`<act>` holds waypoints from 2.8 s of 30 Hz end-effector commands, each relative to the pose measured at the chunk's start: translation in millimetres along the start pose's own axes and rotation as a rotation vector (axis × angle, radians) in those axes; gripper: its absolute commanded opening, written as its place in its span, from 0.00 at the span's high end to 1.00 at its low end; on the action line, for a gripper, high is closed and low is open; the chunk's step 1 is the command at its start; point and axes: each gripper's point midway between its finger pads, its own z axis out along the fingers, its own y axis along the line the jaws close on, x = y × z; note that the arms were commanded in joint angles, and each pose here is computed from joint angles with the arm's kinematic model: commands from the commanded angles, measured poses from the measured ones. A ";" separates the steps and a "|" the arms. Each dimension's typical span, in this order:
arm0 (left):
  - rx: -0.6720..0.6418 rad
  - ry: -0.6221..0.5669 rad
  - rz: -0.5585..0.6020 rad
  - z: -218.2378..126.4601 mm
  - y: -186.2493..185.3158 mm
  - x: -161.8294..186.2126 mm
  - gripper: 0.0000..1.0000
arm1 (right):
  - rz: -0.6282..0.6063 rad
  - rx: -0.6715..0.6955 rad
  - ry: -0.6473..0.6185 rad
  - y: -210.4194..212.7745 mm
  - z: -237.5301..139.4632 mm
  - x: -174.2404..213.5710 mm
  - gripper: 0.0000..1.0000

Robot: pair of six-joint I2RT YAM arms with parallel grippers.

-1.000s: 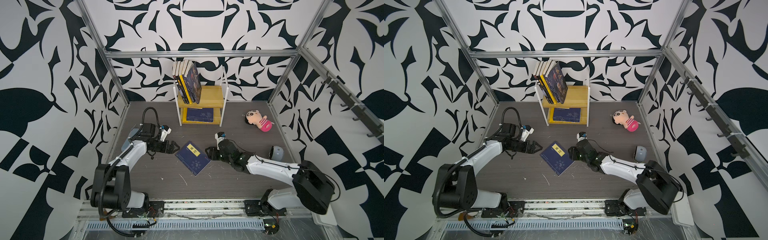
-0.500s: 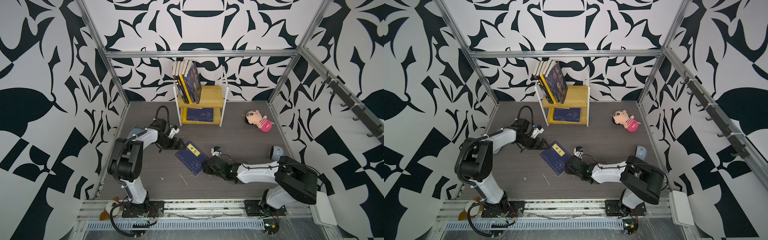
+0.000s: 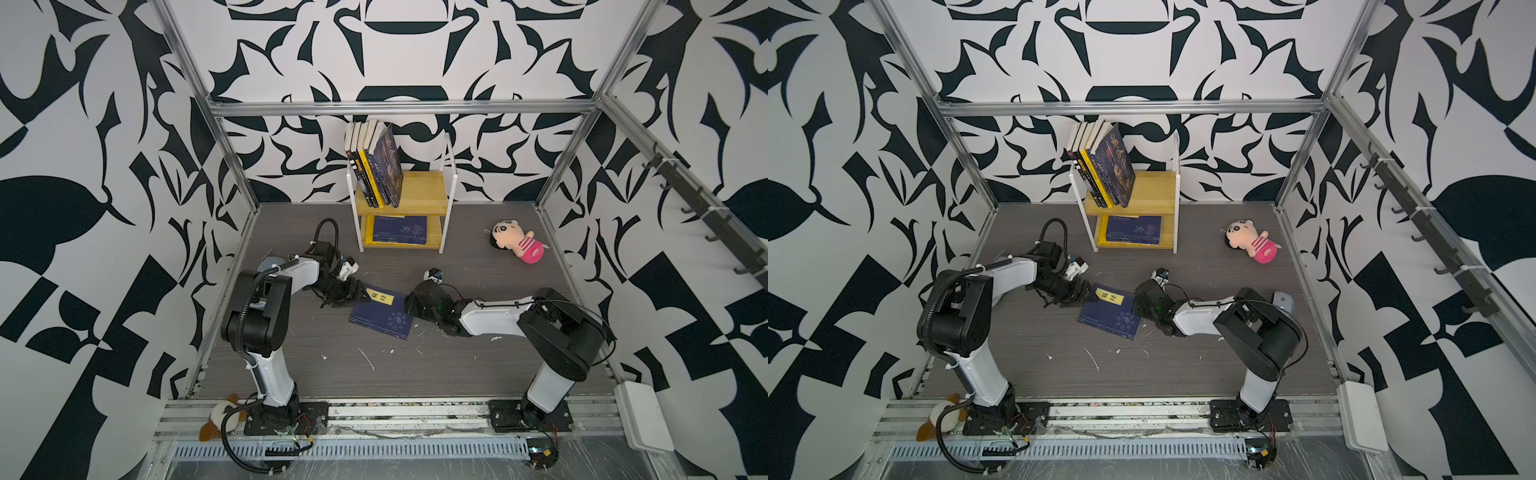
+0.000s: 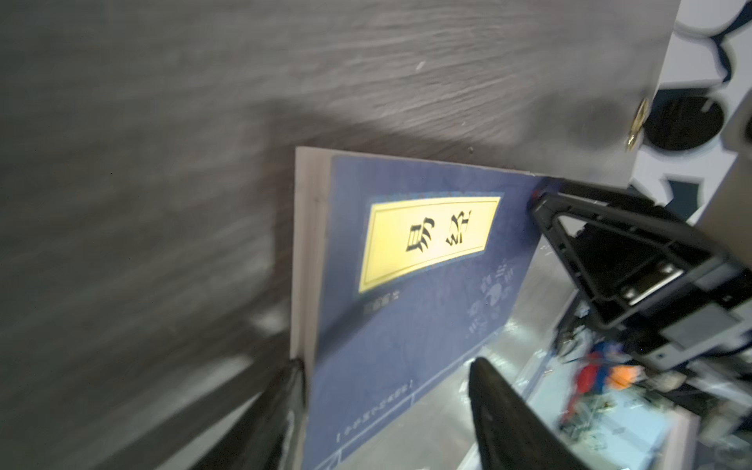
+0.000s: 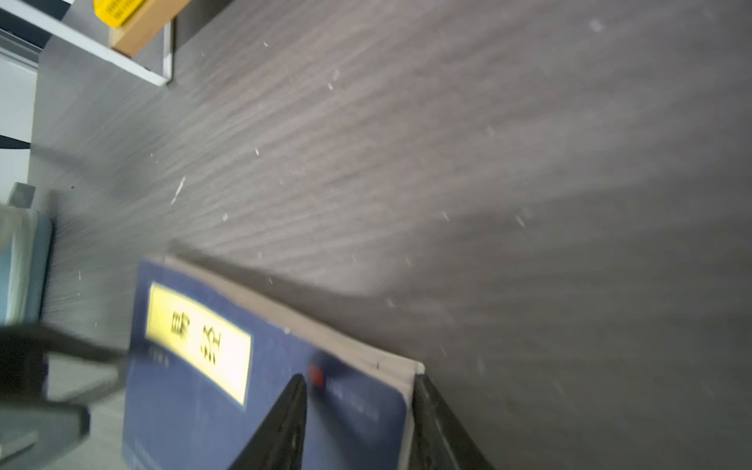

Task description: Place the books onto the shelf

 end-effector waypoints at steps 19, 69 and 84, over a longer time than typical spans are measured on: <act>0.108 -0.104 -0.113 -25.8 -37.8 0.7 1.00 | -0.410 0.096 -0.045 -6.6 -65.4 -23.9 0.39; -0.209 -0.684 0.280 -184.9 -36.3 12.0 0.04 | -1.710 0.541 -0.588 111.9 -103.7 -132.6 1.00; -0.174 -0.727 0.336 -180.7 -31.8 25.2 0.00 | -1.698 0.605 -0.647 126.5 -54.2 -232.1 1.00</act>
